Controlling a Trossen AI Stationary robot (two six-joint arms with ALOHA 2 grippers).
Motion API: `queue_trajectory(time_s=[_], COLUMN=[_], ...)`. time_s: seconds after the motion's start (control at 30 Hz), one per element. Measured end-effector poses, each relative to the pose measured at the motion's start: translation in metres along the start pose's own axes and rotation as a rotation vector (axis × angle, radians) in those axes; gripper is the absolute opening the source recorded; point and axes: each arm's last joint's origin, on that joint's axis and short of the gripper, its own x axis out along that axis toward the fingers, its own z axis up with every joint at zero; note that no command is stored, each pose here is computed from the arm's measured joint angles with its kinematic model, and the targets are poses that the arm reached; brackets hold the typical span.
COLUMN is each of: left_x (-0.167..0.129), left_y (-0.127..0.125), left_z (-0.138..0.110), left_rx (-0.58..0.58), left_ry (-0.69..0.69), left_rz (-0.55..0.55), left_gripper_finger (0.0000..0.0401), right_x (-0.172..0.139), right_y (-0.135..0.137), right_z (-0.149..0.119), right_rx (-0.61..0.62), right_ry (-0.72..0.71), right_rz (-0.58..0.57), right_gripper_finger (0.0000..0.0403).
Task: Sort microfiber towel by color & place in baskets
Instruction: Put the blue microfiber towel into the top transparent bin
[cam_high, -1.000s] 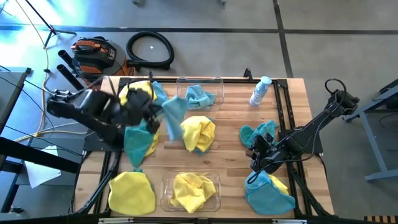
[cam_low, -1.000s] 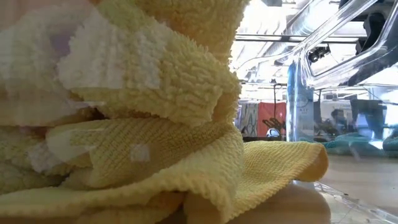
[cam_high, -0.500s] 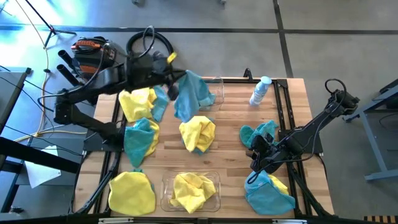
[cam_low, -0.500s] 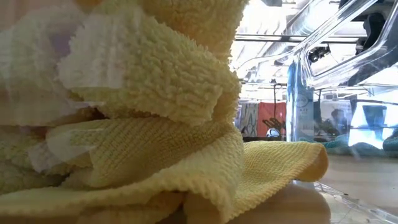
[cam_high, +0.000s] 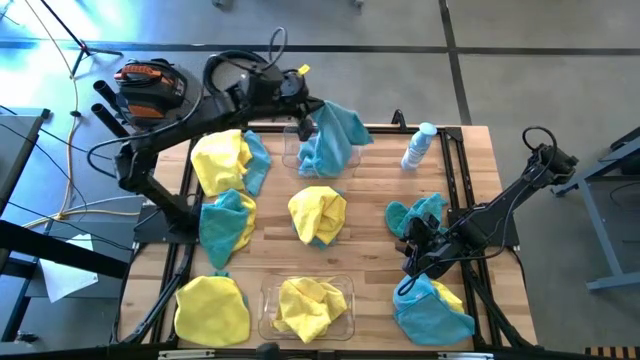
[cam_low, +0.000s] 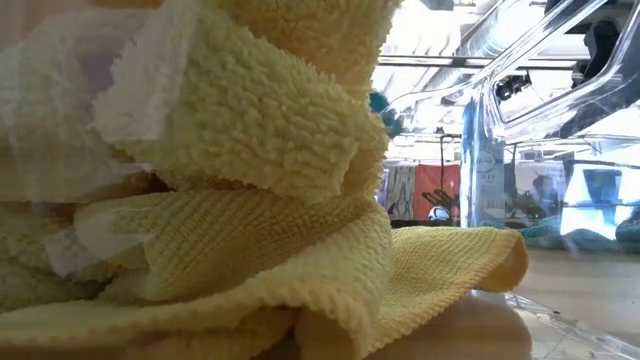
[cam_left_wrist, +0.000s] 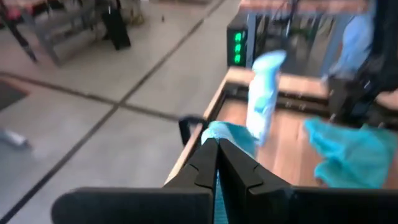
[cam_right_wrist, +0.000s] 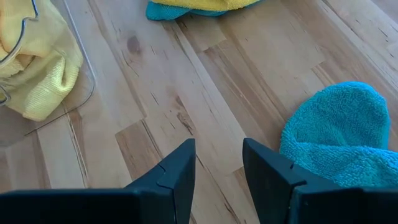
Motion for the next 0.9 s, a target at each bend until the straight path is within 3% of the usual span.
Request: queue_trajectory(time_s=[0.5, 0.9], left_x=[0.071, 0.137], left_y=[-0.003, -0.013], left_z=[-0.050, -0.114], left_rx=[-0.002, -0.132], left_ry=[0.241, 0.453], left_rz=[-0.051, -0.110], left_gripper_finger=[0.0000, 0.0000], right_x=[0.000, 0.000], right_y=[0.000, 0.000], right_z=[0.000, 0.000], right_rx=[0.001, 0.001], right_ry=[-0.001, -0.001], right_rz=[0.002, 0.002], right_gripper_finger=[0.0128, 0.0128])
